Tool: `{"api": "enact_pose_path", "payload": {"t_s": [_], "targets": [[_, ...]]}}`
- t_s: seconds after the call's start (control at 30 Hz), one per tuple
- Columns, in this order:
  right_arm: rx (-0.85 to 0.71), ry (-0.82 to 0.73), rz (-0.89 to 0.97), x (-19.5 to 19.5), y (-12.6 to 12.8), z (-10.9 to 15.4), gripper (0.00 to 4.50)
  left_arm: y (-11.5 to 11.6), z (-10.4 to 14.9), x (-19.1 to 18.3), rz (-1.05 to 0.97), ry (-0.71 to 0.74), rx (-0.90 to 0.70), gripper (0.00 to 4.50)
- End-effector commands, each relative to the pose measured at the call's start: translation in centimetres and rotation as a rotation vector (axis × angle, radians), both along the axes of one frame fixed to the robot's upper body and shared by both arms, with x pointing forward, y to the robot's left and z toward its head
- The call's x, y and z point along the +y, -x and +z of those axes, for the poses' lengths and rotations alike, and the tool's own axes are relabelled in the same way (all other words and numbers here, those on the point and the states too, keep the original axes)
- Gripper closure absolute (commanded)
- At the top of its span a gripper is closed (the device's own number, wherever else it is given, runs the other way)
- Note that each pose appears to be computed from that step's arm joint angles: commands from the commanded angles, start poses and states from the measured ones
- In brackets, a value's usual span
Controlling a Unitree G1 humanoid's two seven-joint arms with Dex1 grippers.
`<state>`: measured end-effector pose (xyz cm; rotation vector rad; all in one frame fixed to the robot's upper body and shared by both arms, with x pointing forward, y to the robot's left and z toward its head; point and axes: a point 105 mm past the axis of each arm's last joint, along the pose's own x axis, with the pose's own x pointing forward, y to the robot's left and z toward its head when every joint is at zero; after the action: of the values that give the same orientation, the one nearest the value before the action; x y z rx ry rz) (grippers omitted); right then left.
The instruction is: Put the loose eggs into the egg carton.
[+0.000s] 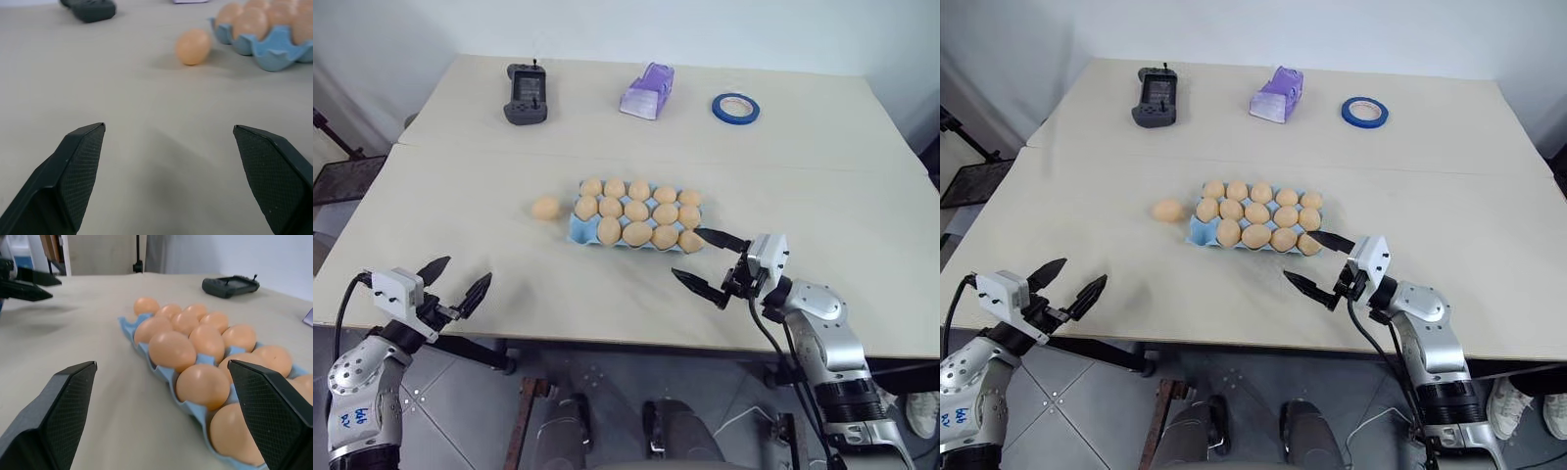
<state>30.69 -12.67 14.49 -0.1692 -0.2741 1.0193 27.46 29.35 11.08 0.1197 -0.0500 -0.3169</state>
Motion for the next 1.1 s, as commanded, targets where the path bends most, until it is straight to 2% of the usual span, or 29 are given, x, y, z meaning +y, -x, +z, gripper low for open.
{"api": "enact_pose_path", "payload": {"t_s": [0.03,0.2,0.33,0.5,0.67,0.8,0.9,1.07,1.1], "targets": [[-0.050,-0.004,0.017,-0.1,0.1,0.9,0.00,-1.4,1.3,-1.1,-0.007,0.020,-0.045,0.03],[-0.050,0.013,0.003,-0.2,-0.1,0.7,0.00,-5.0,2.3,-2.8,-0.030,0.027,-0.065,0.03],[-0.054,0.016,-0.019,-0.5,0.0,0.3,0.00,-8.9,3.4,-4.9,-0.090,0.032,-0.083,0.03],[-0.056,0.012,-0.039,-0.6,0.3,0.0,0.00,-13.7,3.9,-7.8,-0.149,0.030,-0.024,0.03],[-0.054,0.006,-0.045,-0.5,0.6,-0.1,0.00,-15.8,4.3,-9.5,-0.156,0.014,-0.008,0.03],[-0.056,0.005,-0.054,-0.5,0.8,0.0,0.00,-16.4,3.7,-9.7,-0.131,0.015,0.016,0.03],[-0.060,0.006,-0.066,-0.7,0.8,0.0,0.00,-16.4,3.5,-9.6,-0.130,0.005,0.014,0.65],[-0.061,0.007,-0.072,-0.9,0.8,-0.1,0.00,-16.1,2.8,-8.9,-0.115,0.002,0.037,2.27],[-0.061,0.006,-0.072,-0.9,0.8,-0.1,0.00,-16.0,2.9,-8.9,-0.125,0.008,0.027,2.48]]}}
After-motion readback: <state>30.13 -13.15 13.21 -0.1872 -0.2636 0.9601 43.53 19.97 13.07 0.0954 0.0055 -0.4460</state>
